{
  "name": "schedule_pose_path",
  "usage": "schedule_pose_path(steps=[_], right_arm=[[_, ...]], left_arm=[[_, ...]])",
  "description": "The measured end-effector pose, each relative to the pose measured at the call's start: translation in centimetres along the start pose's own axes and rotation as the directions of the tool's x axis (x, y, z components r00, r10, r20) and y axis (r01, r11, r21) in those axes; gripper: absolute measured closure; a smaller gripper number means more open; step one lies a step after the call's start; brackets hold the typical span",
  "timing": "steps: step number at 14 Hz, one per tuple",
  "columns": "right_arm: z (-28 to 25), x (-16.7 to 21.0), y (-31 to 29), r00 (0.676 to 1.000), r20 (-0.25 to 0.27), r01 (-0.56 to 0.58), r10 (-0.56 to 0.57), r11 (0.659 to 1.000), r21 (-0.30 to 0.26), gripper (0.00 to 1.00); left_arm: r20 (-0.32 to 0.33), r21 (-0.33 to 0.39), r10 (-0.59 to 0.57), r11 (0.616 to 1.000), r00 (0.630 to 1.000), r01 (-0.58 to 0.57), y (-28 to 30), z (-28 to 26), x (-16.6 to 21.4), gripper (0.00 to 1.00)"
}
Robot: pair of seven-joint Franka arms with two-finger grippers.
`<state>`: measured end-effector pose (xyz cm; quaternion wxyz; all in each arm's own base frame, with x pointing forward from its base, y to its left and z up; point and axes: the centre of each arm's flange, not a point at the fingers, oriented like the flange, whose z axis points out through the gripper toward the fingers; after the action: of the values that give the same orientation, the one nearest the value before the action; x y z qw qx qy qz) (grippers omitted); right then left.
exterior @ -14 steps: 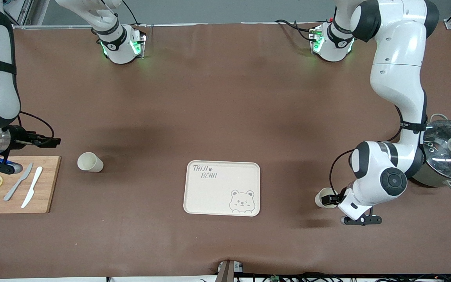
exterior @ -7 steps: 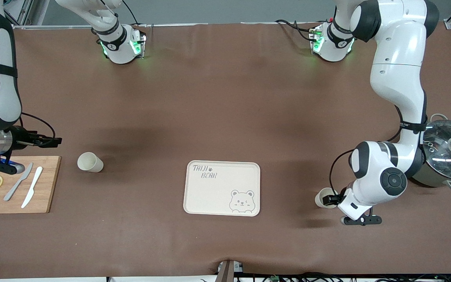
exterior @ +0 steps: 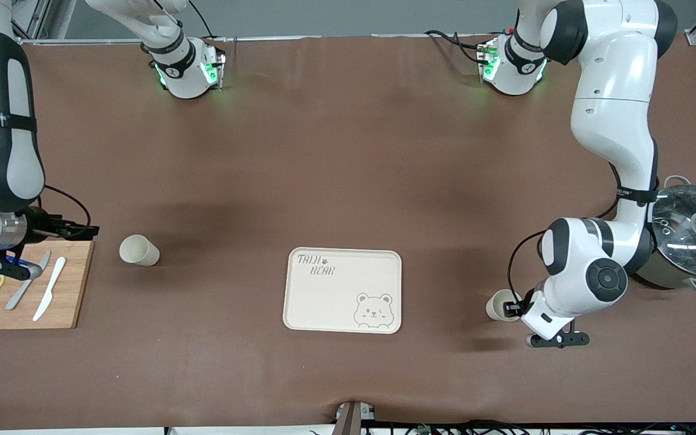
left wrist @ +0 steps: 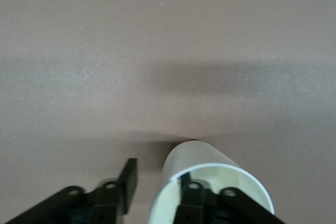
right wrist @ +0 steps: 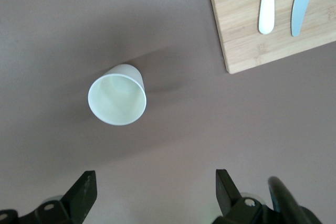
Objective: Place white IKEA cup upright on tray with both arms
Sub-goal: 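Close the left gripper on the cup while the right gripper grasps its cup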
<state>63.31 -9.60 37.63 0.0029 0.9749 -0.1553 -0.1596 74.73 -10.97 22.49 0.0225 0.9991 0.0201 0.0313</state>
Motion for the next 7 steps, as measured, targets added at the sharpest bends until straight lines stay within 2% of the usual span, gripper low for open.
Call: schedule_pose_path(steps=[2,4,5,6,7], right_arm=[[0.4,0.4,-0.1,1.000,-0.008,-0.003,0.003,1.000,0.000,0.00],[0.4,1.3,-0.3,0.998,-0.069,-0.002,0.003,1.000,0.007,0.00],[0.4,1.9,-0.5,0.993,-0.115,-0.001,0.002,1.000,0.013,0.00],[0.7,2.3,-0.6,0.989,-0.148,0.000,0.002,1.000,0.017,0.00],[1.2,2.5,-0.6,0.988,-0.157,0.000,0.003,1.000,0.017,0.00]], left_arm=[[0.000,0.000,0.000,1.000,1.000,0.000,0.0,0.0,0.0,0.68],[-0.001,0.000,-0.001,1.000,1.000,0.001,0.0,0.0,0.0,0.88],[-0.001,0.000,-0.003,1.000,1.000,0.003,0.0,0.0,0.0,0.88],[-0.002,-0.003,-0.012,1.000,1.000,0.012,0.1,-0.1,0.0,0.95],[-0.004,-0.007,-0.025,1.000,1.000,0.025,0.2,-0.3,0.0,0.96]])
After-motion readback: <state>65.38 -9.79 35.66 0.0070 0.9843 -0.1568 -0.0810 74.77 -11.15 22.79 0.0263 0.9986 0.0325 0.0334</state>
